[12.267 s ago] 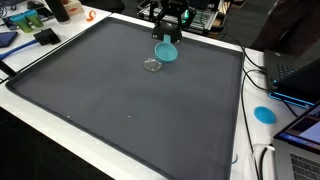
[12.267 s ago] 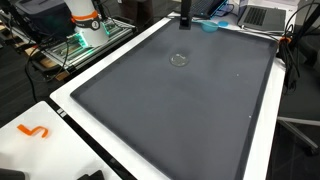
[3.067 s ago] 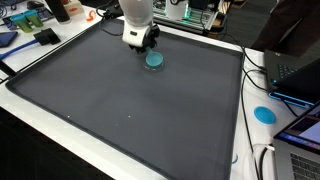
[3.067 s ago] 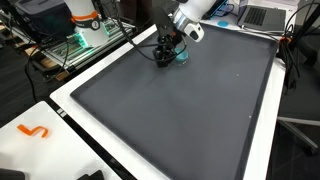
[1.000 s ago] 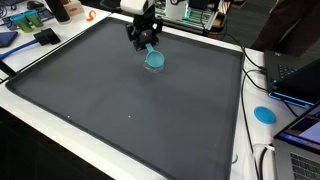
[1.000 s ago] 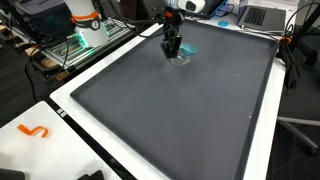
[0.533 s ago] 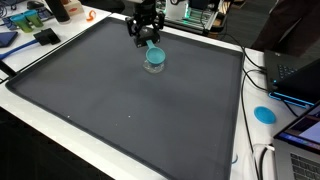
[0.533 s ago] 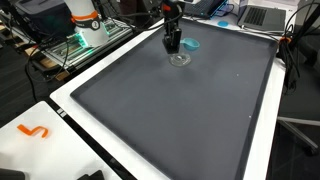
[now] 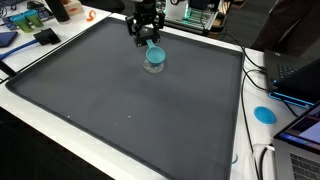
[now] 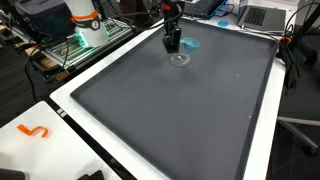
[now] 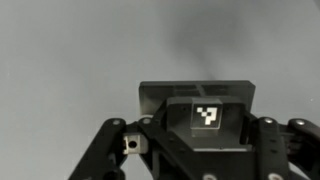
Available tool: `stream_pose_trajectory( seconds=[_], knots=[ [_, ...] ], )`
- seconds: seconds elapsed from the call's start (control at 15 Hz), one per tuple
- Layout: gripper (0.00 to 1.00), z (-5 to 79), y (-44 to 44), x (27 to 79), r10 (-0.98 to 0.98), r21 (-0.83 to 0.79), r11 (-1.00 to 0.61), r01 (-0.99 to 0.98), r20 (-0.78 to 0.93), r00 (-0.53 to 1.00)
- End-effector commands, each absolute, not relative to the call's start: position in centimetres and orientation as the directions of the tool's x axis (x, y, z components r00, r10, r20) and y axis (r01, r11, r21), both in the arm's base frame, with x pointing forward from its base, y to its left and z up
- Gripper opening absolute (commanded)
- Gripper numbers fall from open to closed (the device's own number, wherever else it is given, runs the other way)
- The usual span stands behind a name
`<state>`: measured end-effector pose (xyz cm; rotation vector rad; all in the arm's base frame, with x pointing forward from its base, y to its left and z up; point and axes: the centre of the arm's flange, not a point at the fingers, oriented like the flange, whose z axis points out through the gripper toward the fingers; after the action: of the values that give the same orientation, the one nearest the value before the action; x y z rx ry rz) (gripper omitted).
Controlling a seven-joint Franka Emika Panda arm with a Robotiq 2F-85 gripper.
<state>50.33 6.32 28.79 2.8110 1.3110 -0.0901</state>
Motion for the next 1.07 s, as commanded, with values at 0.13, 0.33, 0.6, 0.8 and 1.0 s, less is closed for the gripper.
stream_pose_trajectory(
  seconds=[0.13, 0.33, 0.6, 0.8, 1.0],
  knots=[
    [0.31, 31.0, 9.4, 50.8, 0.761, 0.052, -0.644, 0.763, -0.058, 0.646],
    [0.31, 32.1, 12.8, 51.3, 0.757, 0.075, -0.647, 0.759, -0.06, 0.651],
    [0.31, 33.1, 17.1, 51.8, 0.739, 0.127, -0.659, 0.741, -0.072, 0.669],
    [0.31, 33.6, 19.8, 51.9, 0.721, 0.176, -0.667, 0.724, -0.093, 0.686],
    [0.31, 33.4, 22.0, 52.1, 0.703, 0.219, -0.67, 0.71, -0.121, 0.701]
  ],
)
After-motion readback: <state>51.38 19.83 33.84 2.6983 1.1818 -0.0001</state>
